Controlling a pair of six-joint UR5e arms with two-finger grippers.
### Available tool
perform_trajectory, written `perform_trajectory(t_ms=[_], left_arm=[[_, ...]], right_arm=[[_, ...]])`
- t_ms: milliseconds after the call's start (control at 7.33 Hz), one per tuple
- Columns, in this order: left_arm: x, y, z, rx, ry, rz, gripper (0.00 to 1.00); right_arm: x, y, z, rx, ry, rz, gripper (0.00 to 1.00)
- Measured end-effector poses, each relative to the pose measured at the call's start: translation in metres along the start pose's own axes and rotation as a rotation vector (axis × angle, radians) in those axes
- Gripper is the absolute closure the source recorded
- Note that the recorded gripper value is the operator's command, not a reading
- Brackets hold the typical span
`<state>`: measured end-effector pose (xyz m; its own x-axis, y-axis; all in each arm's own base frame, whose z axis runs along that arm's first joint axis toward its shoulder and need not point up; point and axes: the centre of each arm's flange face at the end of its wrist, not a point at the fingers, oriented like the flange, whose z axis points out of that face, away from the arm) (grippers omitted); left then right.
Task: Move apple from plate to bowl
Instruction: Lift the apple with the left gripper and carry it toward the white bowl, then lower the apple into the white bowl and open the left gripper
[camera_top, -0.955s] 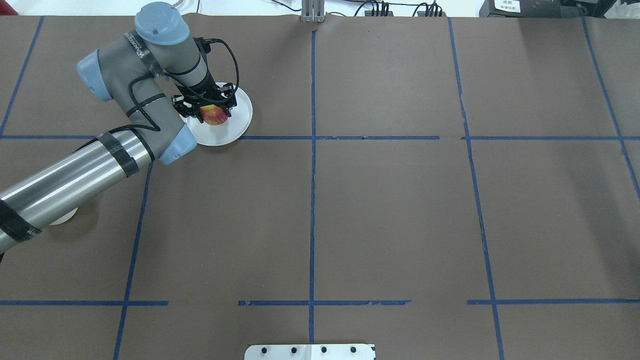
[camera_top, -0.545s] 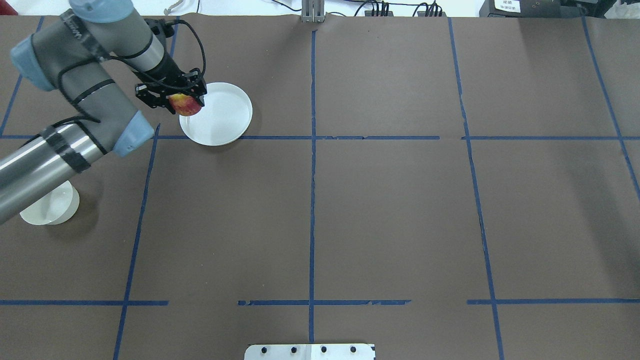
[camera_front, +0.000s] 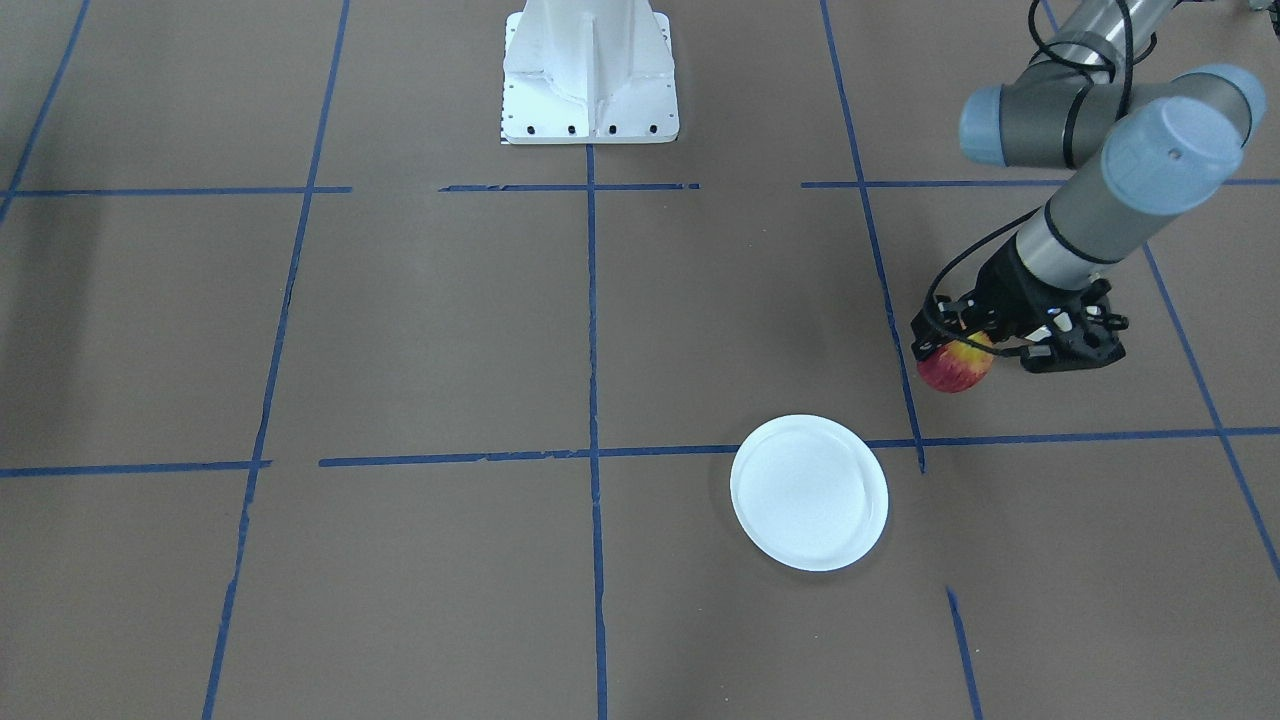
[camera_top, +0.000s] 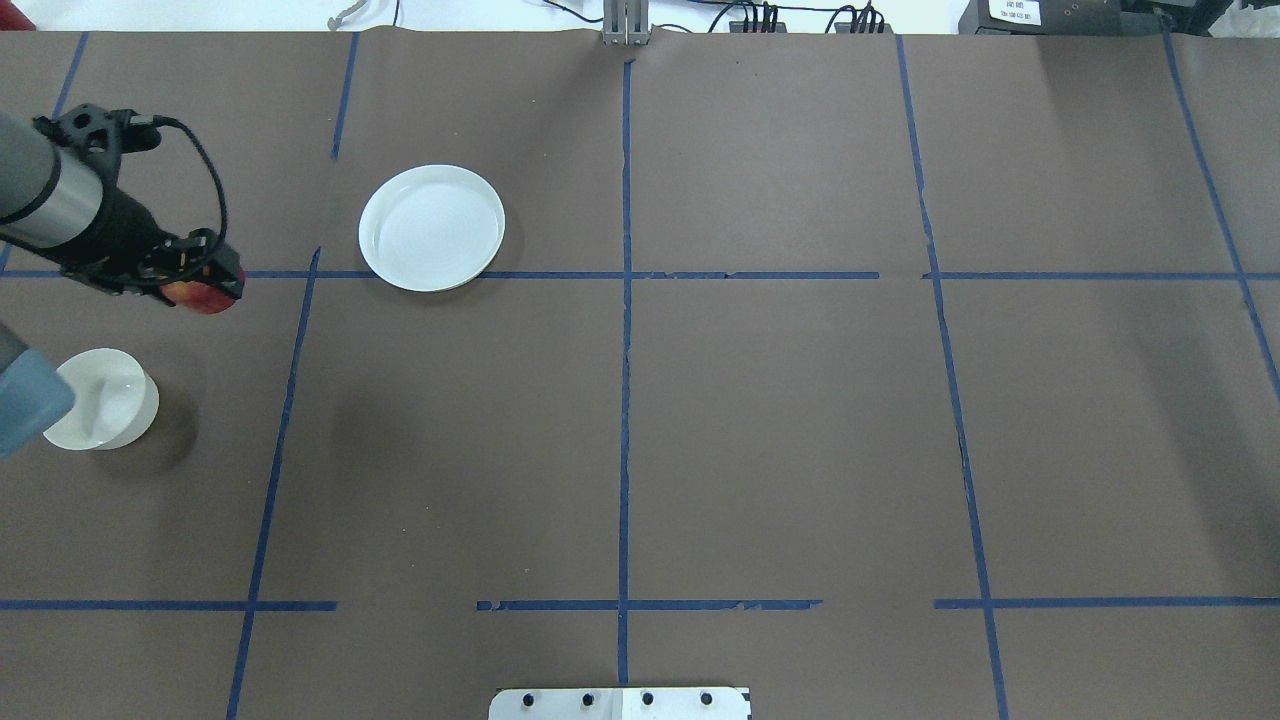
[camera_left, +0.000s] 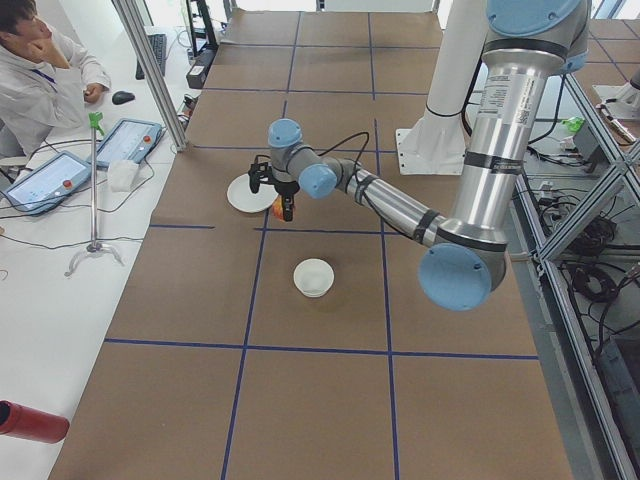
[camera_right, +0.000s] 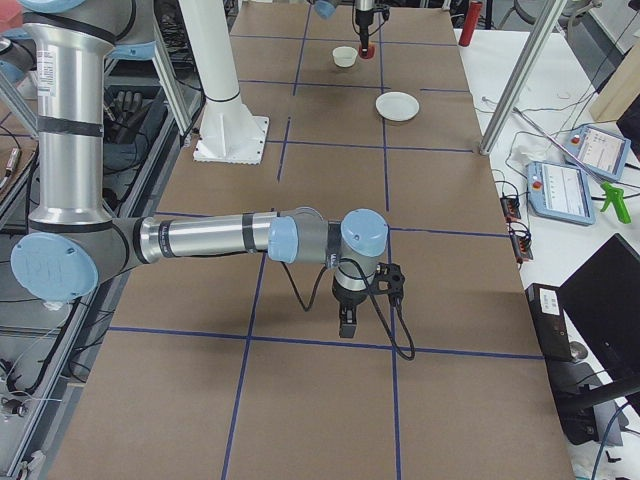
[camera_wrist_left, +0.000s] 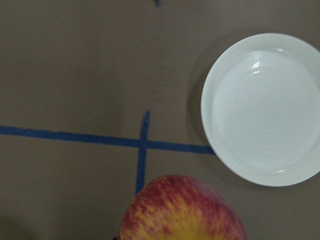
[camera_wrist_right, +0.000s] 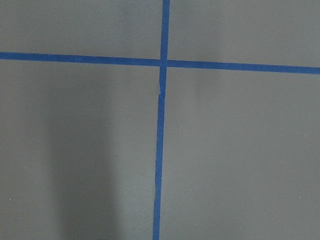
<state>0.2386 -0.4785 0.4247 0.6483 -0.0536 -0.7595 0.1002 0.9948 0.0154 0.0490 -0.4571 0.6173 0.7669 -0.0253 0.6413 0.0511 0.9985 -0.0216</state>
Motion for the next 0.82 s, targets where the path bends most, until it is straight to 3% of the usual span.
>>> perform_trajectory(t_ms=[409, 818], left_arm=[[-0.112, 0.066, 0.017, 0.051, -0.05, 0.053, 0.88], [-0.123, 0.081, 0.064, 0.024, -0.046, 0.036, 0.87]], right_arm=[[0.0, 0.0, 0.0, 0.0, 0.0, 0.0, 0.0], [0.0, 0.0, 0.0, 0.0, 0.0, 0.001, 0.0]])
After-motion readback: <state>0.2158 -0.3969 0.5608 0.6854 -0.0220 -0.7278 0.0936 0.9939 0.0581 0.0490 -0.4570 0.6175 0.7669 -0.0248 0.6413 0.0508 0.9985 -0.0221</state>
